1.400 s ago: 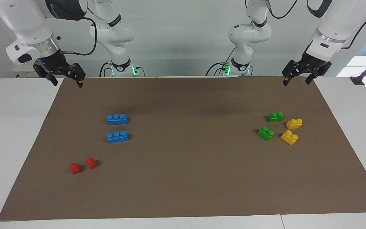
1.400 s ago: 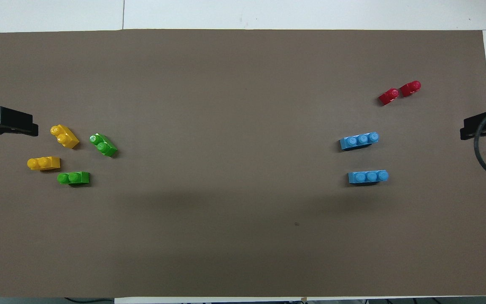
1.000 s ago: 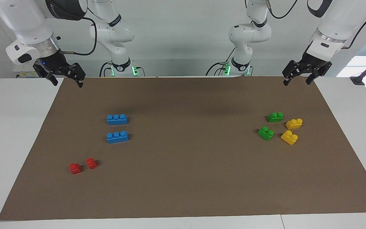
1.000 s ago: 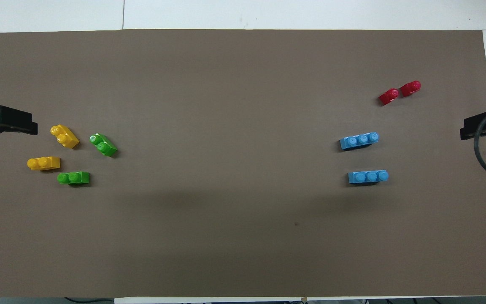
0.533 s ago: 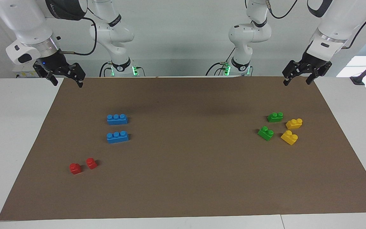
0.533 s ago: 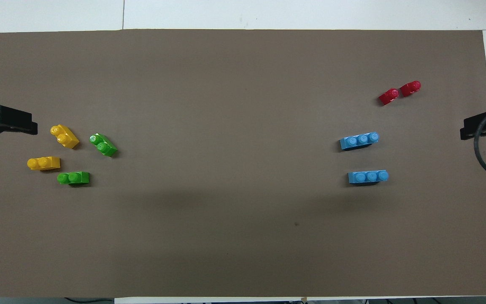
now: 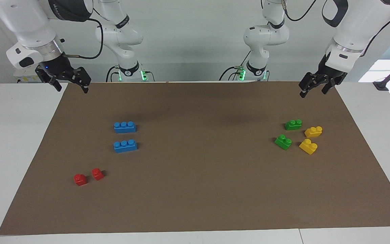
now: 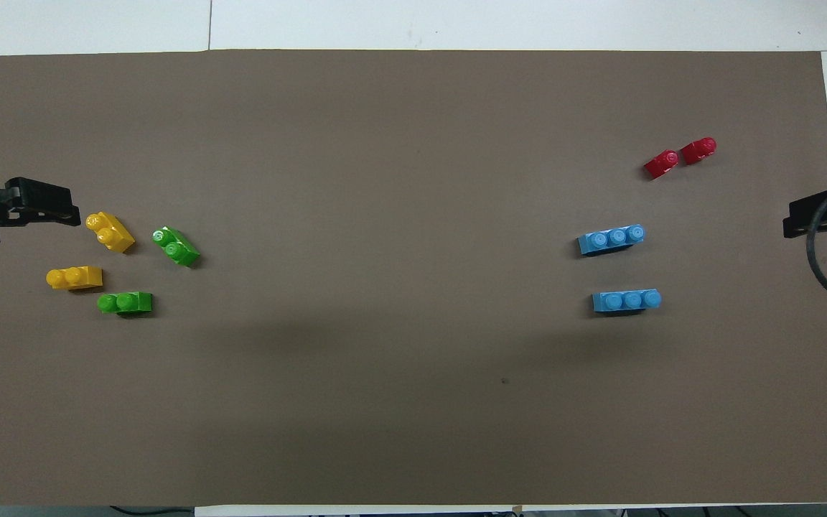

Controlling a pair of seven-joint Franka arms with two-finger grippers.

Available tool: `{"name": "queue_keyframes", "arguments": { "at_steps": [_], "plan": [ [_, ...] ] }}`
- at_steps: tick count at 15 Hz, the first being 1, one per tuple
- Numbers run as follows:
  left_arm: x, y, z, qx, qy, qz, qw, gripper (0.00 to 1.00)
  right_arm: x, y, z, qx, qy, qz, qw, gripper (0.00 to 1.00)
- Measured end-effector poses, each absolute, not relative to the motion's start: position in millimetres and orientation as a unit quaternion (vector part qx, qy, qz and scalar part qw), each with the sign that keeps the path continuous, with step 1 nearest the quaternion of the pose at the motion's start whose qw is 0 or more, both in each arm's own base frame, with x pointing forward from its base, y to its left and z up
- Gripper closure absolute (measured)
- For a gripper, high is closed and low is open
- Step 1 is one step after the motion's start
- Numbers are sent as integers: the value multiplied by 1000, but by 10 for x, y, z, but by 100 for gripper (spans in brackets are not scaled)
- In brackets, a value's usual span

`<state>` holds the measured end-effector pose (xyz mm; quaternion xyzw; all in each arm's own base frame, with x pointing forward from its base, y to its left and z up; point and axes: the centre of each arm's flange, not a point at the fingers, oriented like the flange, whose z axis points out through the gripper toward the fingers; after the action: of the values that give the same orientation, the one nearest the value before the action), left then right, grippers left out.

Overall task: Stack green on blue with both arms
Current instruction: 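Reach the left gripper over the green brick nearest the yellow bricks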

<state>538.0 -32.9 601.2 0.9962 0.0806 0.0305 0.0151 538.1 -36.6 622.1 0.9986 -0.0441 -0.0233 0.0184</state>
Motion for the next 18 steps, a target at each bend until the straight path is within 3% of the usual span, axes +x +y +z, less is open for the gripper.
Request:
{"name": "queue_keyframes", "arguments": {
  "at_steps": [9, 18],
  "plan": [
    [5266, -311, 4940, 971, 234, 37, 20, 0, 5381, -366, 6221, 999, -44, -23, 18, 0],
    [5596, -309, 3877, 924, 382, 4, 16, 0, 5381, -366, 6221, 999, -44, -23, 18, 0]
  ]
}}
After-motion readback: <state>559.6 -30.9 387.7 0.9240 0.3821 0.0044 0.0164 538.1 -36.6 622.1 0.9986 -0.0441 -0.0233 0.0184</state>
